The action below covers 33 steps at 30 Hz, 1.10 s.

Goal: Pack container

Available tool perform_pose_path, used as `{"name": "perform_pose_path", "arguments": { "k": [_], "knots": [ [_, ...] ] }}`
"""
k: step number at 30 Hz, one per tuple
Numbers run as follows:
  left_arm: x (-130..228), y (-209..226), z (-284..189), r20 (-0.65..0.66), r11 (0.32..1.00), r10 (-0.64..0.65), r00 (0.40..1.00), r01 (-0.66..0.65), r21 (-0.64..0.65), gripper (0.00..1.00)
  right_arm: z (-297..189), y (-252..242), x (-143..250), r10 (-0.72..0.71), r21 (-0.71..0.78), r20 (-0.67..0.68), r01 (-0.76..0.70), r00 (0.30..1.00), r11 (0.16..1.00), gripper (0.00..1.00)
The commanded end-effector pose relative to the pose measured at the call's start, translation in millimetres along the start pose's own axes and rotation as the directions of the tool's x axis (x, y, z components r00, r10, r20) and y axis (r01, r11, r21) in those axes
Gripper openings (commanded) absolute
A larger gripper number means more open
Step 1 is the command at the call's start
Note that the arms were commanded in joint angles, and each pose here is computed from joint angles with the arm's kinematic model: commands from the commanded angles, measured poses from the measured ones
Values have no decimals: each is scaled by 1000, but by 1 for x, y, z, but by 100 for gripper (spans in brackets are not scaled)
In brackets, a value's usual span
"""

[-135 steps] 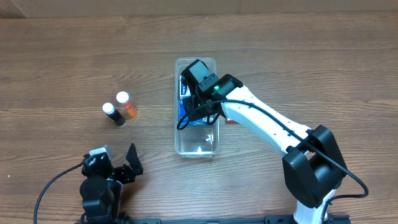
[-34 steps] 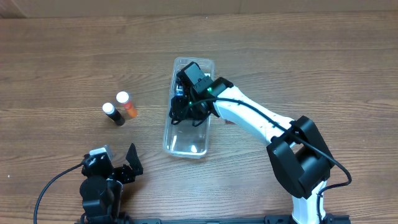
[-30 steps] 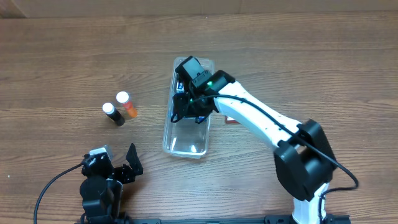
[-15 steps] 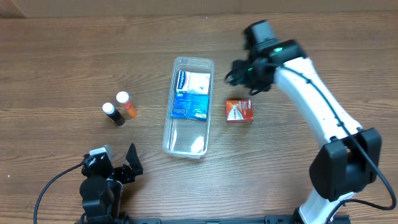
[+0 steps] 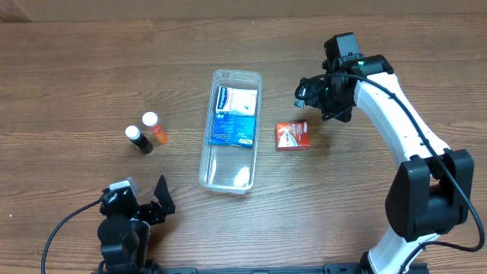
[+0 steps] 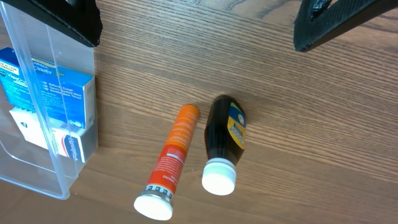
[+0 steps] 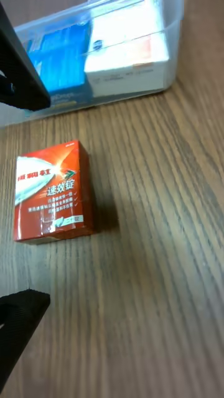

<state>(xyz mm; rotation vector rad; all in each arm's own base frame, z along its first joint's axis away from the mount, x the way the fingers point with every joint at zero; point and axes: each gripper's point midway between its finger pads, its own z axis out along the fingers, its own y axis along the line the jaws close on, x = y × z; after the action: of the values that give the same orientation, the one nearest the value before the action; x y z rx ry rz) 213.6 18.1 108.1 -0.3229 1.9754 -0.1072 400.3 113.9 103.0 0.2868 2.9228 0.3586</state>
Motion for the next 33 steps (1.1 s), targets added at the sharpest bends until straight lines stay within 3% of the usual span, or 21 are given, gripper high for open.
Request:
{"name": "perform_pose_path", "arguments": {
  "k": [1,5,9,11,14,17,20,21,22,24,25,27,32,33],
  "knots": [
    [0,0,0,4,1000,-14,1000,14,1,100,23,9,13,-270,-9,-64,270,961,963,96],
    [0,0,0,4,1000,-14,1000,14,1,100,31,8,23,-348,62,-99,355,932,933,96],
    [0,0,0,4,1000,-14,1000,14,1,100,33,14,27,-510,49,-110,517,853,855,96],
    [0,0,0,4,1000,-14,1000,14,1,100,32,16,31,-505,29,-121,511,855,859,97],
    [0,0,0,4,1000,-14,1000,14,1,100,32,23,35,-332,6,-124,336,935,942,100],
    [0,0,0,4,1000,-14,1000,14,1,100,30,50,44,-321,-158,-130,300,938,941,100],
    [0,0,0,4,1000,-14,1000,14,1,100,17,93,58,-337,-417,-144,252,930,873,100],
    [0,0,0,4,1000,-14,1000,14,1,100,17,96,54,-281,-414,-151,198,948,889,100],
    [0,0,0,4,1000,-14,1000,14,1,100,20,89,49,-102,-335,-205,28,974,942,100],
    [0,0,0,4,1000,-14,1000,14,1,100,28,68,44,241,-146,-234,-279,942,949,100],
    [0,0,0,4,1000,-14,1000,14,1,100,29,64,39,323,-112,-214,-351,922,930,100],
    [0,0,0,4,1000,-14,1000,14,1,100,30,68,29,398,-126,-191,-425,897,896,100],
    [0,0,0,4,1000,-13,1000,13,1,100,29,78,21,390,-181,-184,-421,902,889,100],
    [0,0,0,4,1000,-14,1000,14,1,100,29,75,22,420,-160,-186,-449,888,879,91]
  ]
}}
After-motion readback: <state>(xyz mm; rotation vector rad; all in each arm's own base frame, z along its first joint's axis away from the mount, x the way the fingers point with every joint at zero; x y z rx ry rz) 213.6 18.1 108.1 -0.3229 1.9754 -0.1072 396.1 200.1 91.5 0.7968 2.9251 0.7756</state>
